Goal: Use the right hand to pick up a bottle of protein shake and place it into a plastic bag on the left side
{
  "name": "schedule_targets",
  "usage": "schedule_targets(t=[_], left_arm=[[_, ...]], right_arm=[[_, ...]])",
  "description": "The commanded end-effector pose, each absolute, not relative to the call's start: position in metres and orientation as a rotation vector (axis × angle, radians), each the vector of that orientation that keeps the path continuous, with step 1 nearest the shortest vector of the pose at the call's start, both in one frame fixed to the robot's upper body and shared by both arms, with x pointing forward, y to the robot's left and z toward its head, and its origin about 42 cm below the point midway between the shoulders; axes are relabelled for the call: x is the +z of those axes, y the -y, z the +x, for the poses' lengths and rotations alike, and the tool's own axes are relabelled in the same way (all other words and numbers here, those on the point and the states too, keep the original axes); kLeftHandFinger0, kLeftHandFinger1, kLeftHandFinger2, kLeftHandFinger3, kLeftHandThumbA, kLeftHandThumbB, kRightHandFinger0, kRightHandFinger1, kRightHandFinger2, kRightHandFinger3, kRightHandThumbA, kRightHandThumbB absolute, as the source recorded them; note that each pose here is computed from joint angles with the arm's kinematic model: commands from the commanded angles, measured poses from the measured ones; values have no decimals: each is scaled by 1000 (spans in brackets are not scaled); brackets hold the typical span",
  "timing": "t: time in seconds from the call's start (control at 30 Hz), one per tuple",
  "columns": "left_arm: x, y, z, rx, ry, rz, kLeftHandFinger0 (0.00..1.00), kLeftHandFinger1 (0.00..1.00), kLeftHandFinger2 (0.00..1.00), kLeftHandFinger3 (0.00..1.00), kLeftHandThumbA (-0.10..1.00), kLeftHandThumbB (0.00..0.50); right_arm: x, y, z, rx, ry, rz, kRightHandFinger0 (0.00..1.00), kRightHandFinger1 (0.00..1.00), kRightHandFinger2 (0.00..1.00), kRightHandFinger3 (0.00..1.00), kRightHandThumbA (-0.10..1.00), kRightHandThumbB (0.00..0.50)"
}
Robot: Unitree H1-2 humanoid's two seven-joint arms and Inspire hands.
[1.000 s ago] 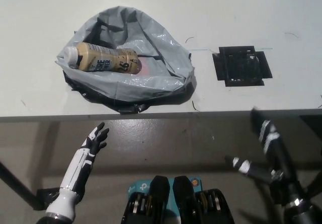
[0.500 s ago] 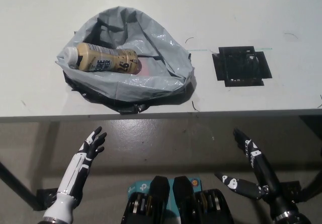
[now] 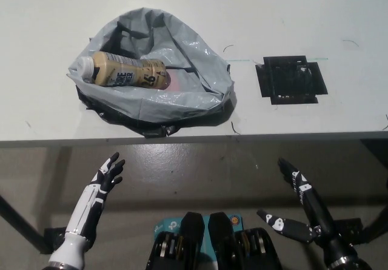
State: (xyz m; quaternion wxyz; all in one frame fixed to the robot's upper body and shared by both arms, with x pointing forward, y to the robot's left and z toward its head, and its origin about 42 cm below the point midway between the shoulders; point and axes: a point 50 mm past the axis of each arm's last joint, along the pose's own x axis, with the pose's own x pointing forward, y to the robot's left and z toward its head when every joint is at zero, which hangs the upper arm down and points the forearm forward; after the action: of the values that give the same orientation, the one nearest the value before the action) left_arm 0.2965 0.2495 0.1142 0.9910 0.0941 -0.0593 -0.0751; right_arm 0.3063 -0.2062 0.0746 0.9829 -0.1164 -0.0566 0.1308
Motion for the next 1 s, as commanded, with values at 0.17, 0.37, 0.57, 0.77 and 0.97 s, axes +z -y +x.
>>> schedule_targets(t=[0.17, 0.37, 0.57, 0.77, 0.97], left_arm=[[116, -255, 294, -150, 145, 167, 1000, 1000, 1000, 1000, 1000, 113], [110, -257, 284, -150, 125, 167, 1000, 1000, 1000, 1000, 1000, 121], [106, -257, 280, -153, 100, 163, 1000, 1000, 1000, 1000, 999, 106], [101, -256, 273, -166, 79, 165, 1000, 1000, 1000, 1000, 998, 118], [103, -254, 275, -173, 73, 176, 1000, 1000, 1000, 1000, 1000, 128]], right_arm=[[82, 208, 308, 284, 172, -269, 1000, 1000, 1000, 1000, 724, 147], [74, 207, 301, 297, 145, -271, 1000, 1000, 1000, 1000, 734, 171], [69, 205, 299, 305, 139, -276, 1000, 1000, 1000, 1000, 727, 176], [66, 205, 292, 311, 122, -273, 1000, 1000, 1000, 1000, 741, 170], [67, 205, 294, 323, 118, -277, 1000, 1000, 1000, 1000, 752, 189]])
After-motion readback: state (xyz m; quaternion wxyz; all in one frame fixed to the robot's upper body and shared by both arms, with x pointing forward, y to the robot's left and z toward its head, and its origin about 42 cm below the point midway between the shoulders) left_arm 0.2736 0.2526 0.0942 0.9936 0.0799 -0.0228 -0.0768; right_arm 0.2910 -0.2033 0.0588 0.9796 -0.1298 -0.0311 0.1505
